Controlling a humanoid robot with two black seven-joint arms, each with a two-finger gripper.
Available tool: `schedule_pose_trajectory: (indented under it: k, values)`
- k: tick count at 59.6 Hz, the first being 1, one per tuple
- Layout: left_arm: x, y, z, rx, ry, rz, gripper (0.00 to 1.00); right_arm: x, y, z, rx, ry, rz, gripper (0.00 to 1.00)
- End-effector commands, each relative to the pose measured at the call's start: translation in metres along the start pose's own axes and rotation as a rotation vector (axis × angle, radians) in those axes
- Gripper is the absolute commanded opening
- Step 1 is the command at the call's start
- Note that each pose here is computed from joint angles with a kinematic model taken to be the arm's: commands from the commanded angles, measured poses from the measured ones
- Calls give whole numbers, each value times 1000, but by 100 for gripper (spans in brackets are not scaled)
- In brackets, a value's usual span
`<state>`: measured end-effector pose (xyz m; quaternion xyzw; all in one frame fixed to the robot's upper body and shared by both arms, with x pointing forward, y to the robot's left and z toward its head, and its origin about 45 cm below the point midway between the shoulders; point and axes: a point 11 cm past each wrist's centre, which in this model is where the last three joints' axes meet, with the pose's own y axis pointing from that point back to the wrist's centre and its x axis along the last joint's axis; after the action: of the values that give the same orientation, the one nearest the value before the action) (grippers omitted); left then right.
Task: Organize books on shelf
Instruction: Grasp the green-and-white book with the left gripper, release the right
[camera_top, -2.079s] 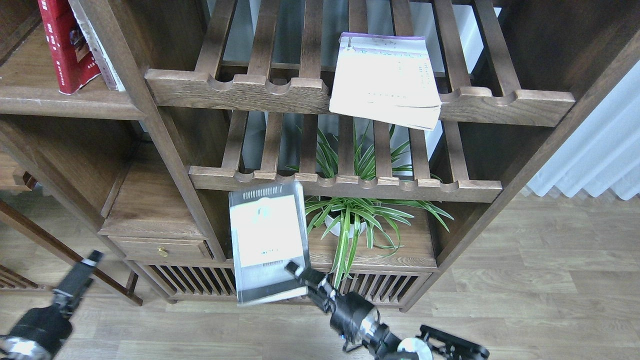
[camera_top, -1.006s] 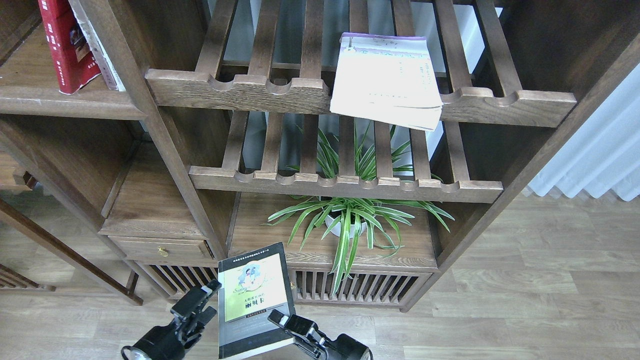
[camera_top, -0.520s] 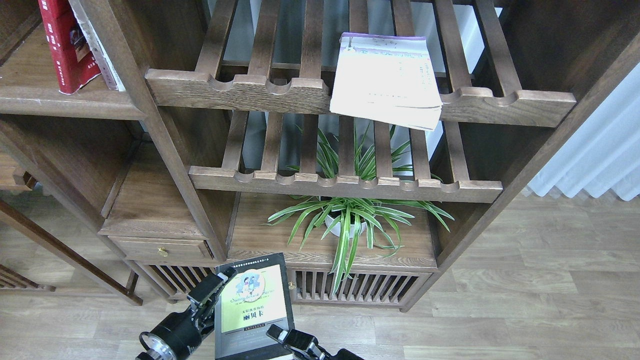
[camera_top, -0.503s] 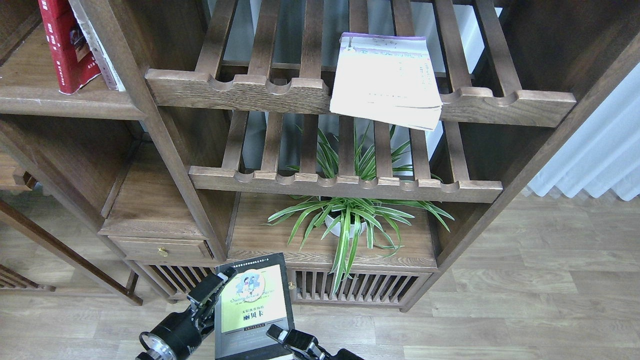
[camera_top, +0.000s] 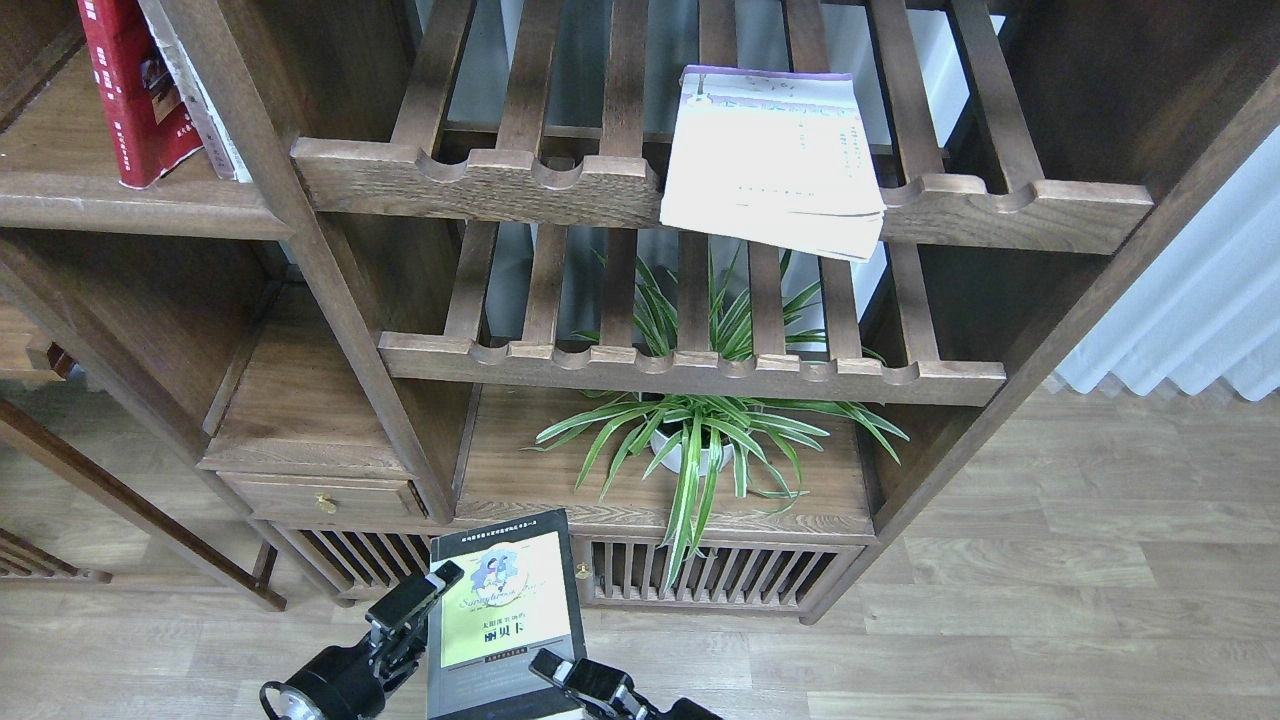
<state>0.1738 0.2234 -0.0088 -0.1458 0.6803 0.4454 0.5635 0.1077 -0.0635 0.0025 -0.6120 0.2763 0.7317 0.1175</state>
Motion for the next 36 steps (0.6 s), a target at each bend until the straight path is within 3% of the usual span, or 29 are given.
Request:
schedule_pose_trajectory:
  k: [1, 13, 22, 36]
  values:
    - [-1, -2, -6, 14, 3, -4, 79, 1, 1, 2, -2, -4, 3, 5]
    - [-1, -1, -16, 107, 12, -5, 48, 1, 1, 3, -5, -5, 4, 5]
    - [0, 0, -18, 122, 21, -3, 9, 2, 2, 3, 0, -9, 5, 5]
    - [1, 3, -13, 134, 4, 4, 7, 0, 1, -4, 17, -4, 1, 5]
